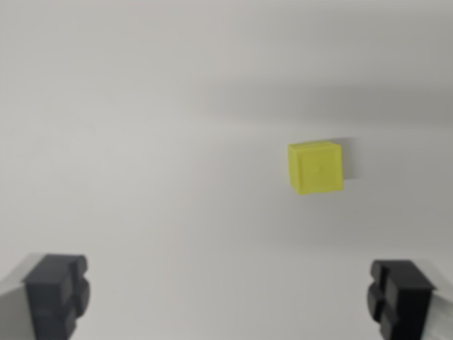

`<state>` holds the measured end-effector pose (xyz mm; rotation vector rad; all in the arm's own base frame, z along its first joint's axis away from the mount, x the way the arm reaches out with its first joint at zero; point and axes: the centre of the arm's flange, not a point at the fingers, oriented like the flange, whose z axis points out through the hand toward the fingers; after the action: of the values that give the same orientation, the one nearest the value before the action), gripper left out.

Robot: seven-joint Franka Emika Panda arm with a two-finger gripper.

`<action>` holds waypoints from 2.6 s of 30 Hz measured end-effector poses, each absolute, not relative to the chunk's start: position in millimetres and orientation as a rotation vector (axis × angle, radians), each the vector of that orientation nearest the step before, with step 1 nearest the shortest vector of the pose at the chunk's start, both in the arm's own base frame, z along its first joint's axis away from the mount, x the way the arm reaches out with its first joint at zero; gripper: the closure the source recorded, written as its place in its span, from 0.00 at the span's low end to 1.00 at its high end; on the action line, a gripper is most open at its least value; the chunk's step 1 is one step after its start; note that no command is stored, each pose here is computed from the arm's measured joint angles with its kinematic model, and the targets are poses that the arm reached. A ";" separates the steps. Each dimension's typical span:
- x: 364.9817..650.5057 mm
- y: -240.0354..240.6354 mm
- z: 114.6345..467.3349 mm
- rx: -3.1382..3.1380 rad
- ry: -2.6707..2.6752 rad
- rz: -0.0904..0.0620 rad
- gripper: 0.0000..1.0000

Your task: Pick yellow cube

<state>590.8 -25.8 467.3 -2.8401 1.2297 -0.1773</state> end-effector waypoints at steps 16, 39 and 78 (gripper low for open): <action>590.0 -34.6 444.9 -2.851 1.220 -0.161 0.00; 588.7 -53.8 387.5 -2.868 1.202 -0.129 0.00; 586.5 -86.1 290.0 -2.896 1.172 -0.074 0.00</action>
<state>586.5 -86.1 290.0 -2.8956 1.1723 -0.0740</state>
